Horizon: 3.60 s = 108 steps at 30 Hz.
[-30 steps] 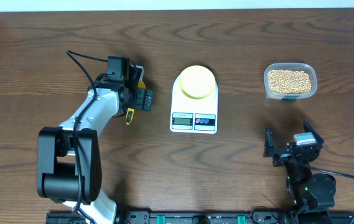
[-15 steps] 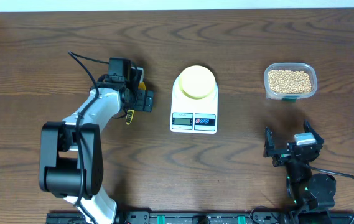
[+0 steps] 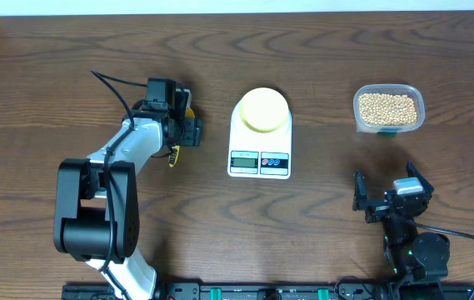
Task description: Scoop item into bowl and weigh 50g on scale
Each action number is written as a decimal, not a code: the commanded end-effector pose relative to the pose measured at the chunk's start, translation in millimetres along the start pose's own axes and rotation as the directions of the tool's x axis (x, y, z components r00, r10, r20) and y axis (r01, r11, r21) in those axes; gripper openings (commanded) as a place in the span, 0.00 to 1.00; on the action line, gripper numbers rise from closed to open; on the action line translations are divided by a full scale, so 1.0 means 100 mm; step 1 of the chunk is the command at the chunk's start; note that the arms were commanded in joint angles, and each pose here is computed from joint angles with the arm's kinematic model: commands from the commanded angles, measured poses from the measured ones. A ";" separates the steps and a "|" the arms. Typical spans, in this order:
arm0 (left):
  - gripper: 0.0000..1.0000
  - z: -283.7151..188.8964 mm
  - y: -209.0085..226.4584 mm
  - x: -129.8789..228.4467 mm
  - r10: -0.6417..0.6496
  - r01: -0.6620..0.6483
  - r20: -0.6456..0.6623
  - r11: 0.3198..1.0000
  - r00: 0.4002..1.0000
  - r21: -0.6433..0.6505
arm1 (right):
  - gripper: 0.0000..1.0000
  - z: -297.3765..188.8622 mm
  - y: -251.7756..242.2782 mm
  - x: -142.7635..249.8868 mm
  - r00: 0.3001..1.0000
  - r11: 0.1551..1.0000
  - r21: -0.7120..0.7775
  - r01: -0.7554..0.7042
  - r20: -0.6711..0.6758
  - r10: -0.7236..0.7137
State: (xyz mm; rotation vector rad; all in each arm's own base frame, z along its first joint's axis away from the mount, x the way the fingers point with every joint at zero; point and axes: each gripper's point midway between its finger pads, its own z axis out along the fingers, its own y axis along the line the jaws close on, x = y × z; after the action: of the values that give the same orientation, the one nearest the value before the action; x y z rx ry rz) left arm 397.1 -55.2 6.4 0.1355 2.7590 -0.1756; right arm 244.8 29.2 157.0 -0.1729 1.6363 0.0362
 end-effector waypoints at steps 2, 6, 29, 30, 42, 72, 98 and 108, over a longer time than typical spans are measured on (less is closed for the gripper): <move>0.69 0.07 -0.07 0.19 -0.035 0.038 -0.066 0.998 0.997 0.048 | 0.99 0.00 0.03 0.00 1.000 1.000 -0.014 0.000 0.003 0.000; 0.69 0.06 -0.09 0.21 -0.035 0.039 -0.075 0.997 0.997 0.062 | 0.99 0.00 0.03 0.00 1.000 1.000 -0.014 0.000 0.003 0.000; 0.42 0.07 0.11 0.09 -0.127 0.126 -0.018 0.991 0.992 -0.053 | 0.99 0.00 0.03 0.00 1.000 1.000 -0.014 0.000 0.003 0.000; 0.42 0.07 0.11 0.09 -0.127 0.125 -0.017 0.991 0.992 -0.055 | 0.99 0.00 0.03 0.00 1.000 1.000 -0.014 0.000 0.003 0.000; 0.41 0.07 0.16 0.10 -0.126 0.125 -0.017 0.989 0.992 -0.081 | 0.99 0.00 0.03 0.00 1.000 1.000 -0.014 0.000 0.003 0.000; 0.21 0.07 0.15 0.03 -0.124 0.125 0.012 0.989 0.992 -0.077 | 0.99 0.00 0.03 0.00 1.000 1.000 -0.014 0.000 0.003 0.000; 0.19 0.03 0.15 -0.07 -0.120 0.123 0.045 0.990 0.992 -0.072 | 0.99 -0.07 -0.16 -0.56 0.971 0.992 0.103 0.073 0.218 -0.094; 0.19 -0.28 0.12 -0.36 -0.133 0.142 0.149 0.988 0.980 -0.056 | 0.99 -0.14 -0.35 -1.07 0.917 0.975 0.211 0.067 0.373 -0.144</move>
State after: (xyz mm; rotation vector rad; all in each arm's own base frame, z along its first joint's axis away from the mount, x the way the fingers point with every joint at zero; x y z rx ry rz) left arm 411.1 -45.5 16.3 -0.0583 2.7009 -0.1301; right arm 237.3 9.5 262.7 -0.1087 1.2108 -0.1188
